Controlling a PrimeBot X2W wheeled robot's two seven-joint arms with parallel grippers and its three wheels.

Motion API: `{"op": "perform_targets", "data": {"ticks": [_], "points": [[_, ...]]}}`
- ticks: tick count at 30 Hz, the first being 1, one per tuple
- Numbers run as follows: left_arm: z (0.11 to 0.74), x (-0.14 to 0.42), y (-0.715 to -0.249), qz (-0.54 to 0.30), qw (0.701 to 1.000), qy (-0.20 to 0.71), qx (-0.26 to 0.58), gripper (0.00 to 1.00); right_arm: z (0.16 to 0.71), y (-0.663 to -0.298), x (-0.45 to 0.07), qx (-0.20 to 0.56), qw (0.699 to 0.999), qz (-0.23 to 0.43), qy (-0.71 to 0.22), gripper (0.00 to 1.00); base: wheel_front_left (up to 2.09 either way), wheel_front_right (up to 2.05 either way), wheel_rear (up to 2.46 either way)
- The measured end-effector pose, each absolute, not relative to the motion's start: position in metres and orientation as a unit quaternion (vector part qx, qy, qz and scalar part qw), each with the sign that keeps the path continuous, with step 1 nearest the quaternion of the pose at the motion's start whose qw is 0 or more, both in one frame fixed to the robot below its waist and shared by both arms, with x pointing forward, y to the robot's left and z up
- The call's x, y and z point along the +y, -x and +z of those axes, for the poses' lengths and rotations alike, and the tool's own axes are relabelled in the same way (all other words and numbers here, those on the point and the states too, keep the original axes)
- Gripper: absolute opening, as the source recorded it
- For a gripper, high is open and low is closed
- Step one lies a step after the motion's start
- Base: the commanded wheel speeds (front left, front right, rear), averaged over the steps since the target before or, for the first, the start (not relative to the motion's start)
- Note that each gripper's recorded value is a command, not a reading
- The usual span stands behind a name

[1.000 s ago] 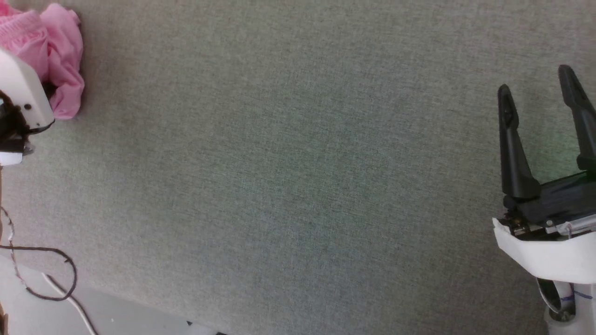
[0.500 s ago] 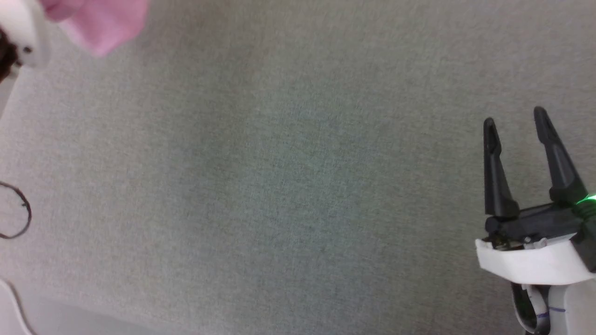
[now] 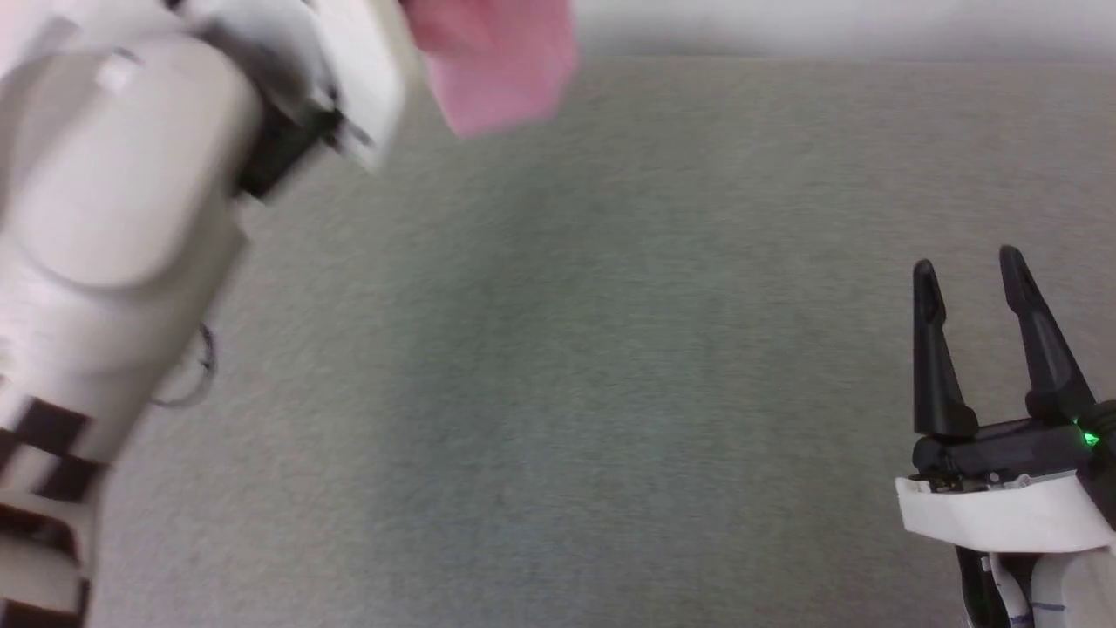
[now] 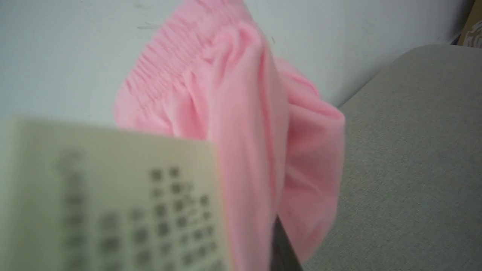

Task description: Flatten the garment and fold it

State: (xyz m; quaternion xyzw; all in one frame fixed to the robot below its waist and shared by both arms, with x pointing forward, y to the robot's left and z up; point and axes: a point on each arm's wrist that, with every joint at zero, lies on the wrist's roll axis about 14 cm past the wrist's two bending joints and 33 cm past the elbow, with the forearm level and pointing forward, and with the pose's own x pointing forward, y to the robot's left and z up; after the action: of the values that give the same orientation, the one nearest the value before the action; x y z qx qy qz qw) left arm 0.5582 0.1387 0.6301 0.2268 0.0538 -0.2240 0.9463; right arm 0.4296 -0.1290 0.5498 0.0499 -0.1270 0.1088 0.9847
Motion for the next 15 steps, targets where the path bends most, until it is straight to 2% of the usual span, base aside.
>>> {"op": "perform_targets", "data": {"ticks": [7, 15], "points": [[0.543, 0.026, -0.514, -0.374, 0.897, -0.203, 0.121, 0.0, 0.565, -0.401, -0.179, -0.14, 0.989, 0.038, -0.03, 1.0, 0.0, 0.0, 0.0], [0.434, -0.032, -0.435, -0.478, 0.822, -0.198, 0.237, 0.0, 0.575, -0.379, -0.214, -0.15, 0.988, -0.013, -0.015, 1.0, 0.0, 0.0, 0.0]]}}
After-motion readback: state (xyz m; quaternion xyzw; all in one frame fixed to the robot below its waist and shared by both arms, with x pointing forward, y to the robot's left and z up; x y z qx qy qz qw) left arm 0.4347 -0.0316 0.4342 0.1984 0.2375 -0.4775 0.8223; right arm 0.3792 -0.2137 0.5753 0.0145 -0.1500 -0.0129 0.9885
